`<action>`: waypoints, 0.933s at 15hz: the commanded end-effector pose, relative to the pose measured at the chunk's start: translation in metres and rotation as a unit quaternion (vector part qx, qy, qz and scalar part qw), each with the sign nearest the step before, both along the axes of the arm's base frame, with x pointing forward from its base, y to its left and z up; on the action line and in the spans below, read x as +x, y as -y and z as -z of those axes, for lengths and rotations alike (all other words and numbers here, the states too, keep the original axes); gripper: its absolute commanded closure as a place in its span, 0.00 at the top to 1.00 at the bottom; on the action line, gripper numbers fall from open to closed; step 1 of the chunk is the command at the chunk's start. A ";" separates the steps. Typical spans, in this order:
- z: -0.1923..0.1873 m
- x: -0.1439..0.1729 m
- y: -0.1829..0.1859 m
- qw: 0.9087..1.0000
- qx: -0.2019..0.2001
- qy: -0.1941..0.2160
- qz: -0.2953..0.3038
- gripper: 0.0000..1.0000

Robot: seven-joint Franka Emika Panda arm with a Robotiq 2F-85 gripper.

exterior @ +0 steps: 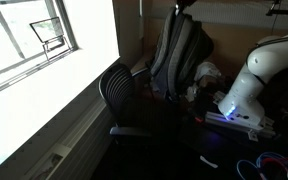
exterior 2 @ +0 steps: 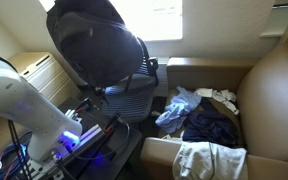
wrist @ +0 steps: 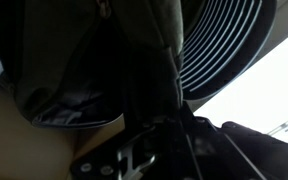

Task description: Put the bag on the chair.

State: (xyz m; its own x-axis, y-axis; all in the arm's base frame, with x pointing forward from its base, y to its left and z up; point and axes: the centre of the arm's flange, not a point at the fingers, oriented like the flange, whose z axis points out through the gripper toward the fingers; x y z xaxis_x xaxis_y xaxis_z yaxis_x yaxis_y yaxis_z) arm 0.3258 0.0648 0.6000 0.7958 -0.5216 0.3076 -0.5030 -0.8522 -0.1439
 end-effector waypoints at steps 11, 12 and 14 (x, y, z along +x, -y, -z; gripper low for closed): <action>0.232 -0.007 -0.102 0.997 0.041 0.055 -0.022 0.02; 0.234 -0.003 -0.113 0.995 0.049 0.081 -0.016 0.02; 0.246 0.006 -0.130 0.990 0.067 0.127 0.003 0.02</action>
